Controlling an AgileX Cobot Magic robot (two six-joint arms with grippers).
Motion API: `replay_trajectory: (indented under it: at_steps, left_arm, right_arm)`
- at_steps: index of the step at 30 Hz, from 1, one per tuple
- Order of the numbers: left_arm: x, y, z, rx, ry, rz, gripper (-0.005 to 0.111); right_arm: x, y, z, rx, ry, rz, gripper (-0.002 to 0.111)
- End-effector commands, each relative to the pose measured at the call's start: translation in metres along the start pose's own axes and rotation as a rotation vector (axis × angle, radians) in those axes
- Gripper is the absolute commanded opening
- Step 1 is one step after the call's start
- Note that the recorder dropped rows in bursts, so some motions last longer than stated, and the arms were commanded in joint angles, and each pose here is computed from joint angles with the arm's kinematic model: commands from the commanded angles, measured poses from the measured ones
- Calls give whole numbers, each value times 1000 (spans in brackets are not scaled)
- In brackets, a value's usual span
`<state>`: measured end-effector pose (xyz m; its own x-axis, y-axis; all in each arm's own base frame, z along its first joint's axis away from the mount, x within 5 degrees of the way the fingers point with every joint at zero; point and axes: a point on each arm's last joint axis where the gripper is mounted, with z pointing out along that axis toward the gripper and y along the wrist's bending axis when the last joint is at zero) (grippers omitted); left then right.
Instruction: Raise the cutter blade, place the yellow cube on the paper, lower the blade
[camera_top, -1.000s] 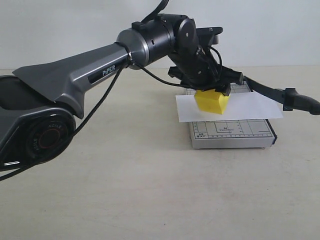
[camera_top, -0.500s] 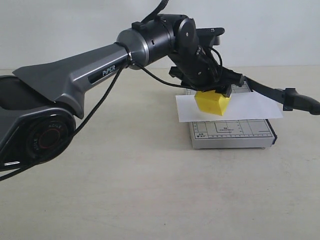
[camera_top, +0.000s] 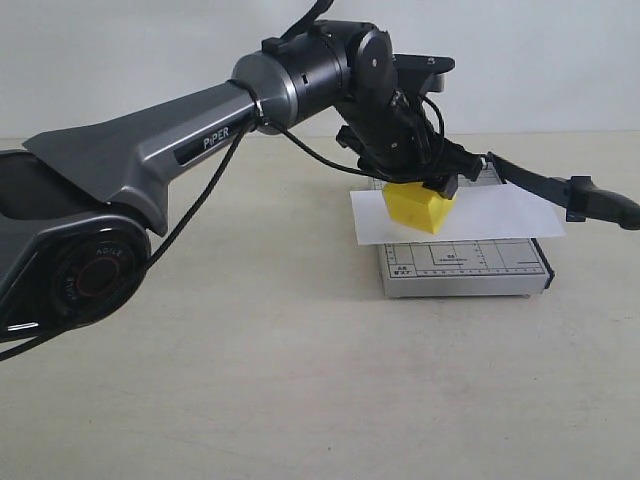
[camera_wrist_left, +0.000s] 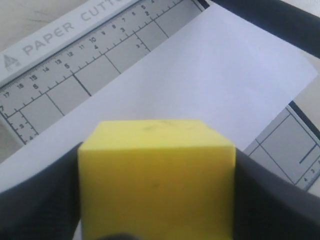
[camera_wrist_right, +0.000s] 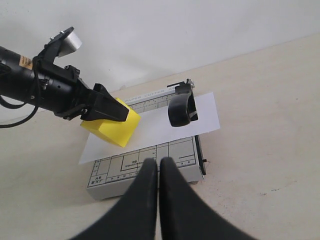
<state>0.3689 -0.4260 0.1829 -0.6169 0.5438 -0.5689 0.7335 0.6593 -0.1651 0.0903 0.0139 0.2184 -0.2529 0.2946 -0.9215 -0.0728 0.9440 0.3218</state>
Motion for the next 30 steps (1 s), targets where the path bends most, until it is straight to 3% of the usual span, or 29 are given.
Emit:
replay_trajectory:
  at_steps: [1,16,23,30]
  left_arm:
    - [-5,-3,-8,-4,-19,20,61]
    - [-9,-4,-8,5,-63,19,61]
    - [-11,-5,-8,15,-86,17,75]
    - [-12,-5,-10,19,-86,15,77]
  right_arm:
    - [1,0,-1,-2,-6,-8,1]
    - [1,0,-1,-2,-6,-8,1]
    - [0,0,-1,-4,-16,-8,1]
    - [0,0,-1,-4,-16,-8,1]
